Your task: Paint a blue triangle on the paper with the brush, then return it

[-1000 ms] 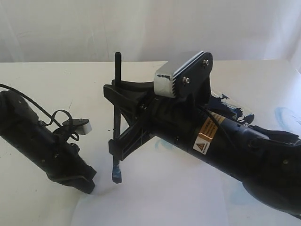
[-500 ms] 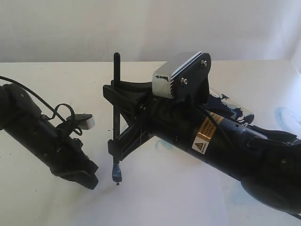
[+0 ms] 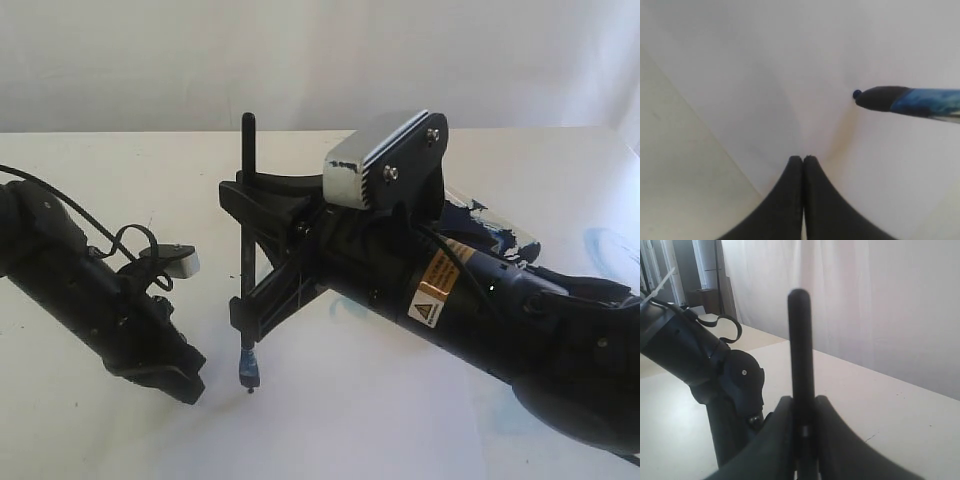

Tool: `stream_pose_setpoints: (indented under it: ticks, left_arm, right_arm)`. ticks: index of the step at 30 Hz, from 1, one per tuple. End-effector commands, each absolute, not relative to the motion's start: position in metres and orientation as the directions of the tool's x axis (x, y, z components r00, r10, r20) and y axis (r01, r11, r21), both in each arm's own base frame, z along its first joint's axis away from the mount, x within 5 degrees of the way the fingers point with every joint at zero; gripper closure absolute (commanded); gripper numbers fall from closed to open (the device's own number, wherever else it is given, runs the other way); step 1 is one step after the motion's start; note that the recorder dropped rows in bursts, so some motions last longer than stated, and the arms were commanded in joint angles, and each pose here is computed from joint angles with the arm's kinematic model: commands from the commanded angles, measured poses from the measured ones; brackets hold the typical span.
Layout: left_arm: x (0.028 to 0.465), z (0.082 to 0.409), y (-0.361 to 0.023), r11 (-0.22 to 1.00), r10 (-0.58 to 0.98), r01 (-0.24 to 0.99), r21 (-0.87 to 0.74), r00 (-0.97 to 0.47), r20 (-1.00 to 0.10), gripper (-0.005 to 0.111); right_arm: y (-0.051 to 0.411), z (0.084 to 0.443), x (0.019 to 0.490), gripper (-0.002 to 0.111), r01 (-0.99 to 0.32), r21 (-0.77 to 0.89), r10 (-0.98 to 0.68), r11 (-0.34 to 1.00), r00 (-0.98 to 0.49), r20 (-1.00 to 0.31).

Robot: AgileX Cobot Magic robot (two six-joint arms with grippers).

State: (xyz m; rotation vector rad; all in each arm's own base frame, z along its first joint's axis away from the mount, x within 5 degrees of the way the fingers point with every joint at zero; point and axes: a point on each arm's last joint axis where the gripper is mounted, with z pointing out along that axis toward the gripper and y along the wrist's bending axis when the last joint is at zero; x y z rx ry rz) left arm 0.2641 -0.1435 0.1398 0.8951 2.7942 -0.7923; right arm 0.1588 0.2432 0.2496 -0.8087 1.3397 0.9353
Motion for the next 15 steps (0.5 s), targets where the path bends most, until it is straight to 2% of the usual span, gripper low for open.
stream_pose_setpoints:
  ticks: [1, 15]
  left_arm:
    - [0.2608, 0.1372, -0.1437, 0.69, 0.523, 0.564, -0.454, -0.822, -0.227, 0.107]
    - [0.2606, 0.1369, -0.1432, 0.69, 0.528, 0.568, -0.449, -0.819, -0.225, 0.107]
  right_arm:
    - [0.2445, 0.2515, 0.157, 0.108, -0.91, 0.031, 0.099, 0.413, 0.01, -0.995]
    - [0.2445, 0.2515, 0.157, 0.108, -0.91, 0.054, 0.108, 0.41, -0.01, -0.994]
